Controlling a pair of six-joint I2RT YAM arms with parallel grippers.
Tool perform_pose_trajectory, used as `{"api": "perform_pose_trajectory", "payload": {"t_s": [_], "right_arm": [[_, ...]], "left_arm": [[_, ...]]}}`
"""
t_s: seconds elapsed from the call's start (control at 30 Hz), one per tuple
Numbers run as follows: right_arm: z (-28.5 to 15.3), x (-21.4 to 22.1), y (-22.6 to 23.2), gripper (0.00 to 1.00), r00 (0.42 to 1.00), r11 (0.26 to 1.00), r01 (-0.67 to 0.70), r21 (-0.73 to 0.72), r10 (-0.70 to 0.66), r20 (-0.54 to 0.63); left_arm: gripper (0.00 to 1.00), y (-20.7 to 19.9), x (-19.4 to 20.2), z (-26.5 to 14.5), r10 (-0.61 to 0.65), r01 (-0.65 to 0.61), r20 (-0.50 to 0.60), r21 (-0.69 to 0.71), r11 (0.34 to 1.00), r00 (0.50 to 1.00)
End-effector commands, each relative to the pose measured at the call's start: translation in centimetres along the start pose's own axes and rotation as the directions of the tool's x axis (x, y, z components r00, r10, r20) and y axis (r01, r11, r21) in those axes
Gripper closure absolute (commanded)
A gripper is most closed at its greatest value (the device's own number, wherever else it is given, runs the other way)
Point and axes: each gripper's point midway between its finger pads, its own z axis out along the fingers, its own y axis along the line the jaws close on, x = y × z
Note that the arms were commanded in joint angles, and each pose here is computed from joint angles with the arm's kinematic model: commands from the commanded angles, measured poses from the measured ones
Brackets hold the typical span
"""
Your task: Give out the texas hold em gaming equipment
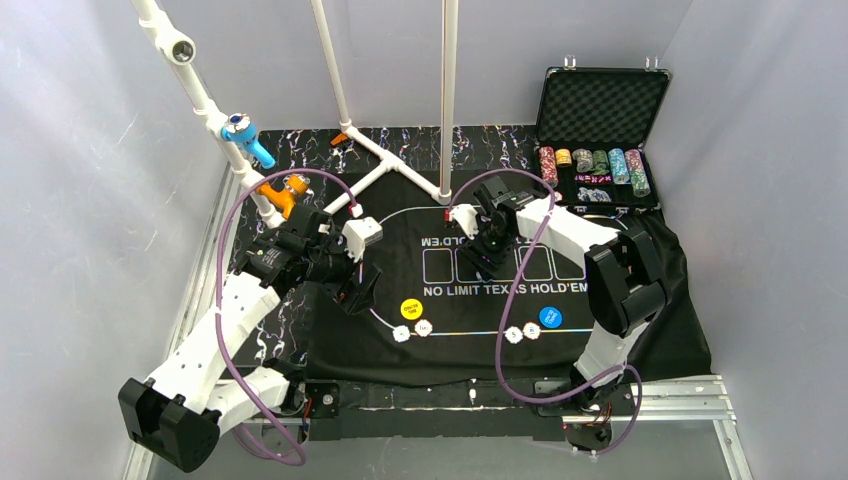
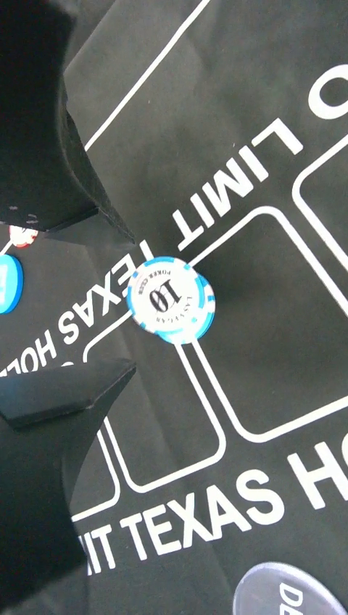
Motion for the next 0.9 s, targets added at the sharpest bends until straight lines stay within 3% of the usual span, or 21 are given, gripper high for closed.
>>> {"api": "perform_pose_trajectory", "payload": {"t_s": [0.0,0.2,0.57,0.87], "right_arm": [[-2.2,-0.2,-2.0,0.33,0.999,0.995,-0.021,0.092,0.018,0.035],[-4.9,3.4,-3.8,0.32,0.997,0.99,-0.078,0.117,0.075,0.028],[-9.8,18.4,-7.5,0.33,0.954,0.941,-0.283,0.184,0.295,-0.042],[-9.4,24.1,-8.7,0.35,0.906,0.892,-0.403,0.204,0.42,-0.05]], "left_arm": [[0.01,-0.7,0.2,-0.3,0.016,-0.016,0.013,0.021,1.0,1.0],[0.01,-0.8,0.2,-0.3,0.016,-0.017,0.016,0.025,1.0,1.0],[0.01,-0.8,0.2,-0.3,0.016,-0.016,0.018,0.029,0.999,1.0],[0.01,-0.9,0.0,-0.3,0.012,-0.013,0.017,0.038,0.999,1.0]]}}
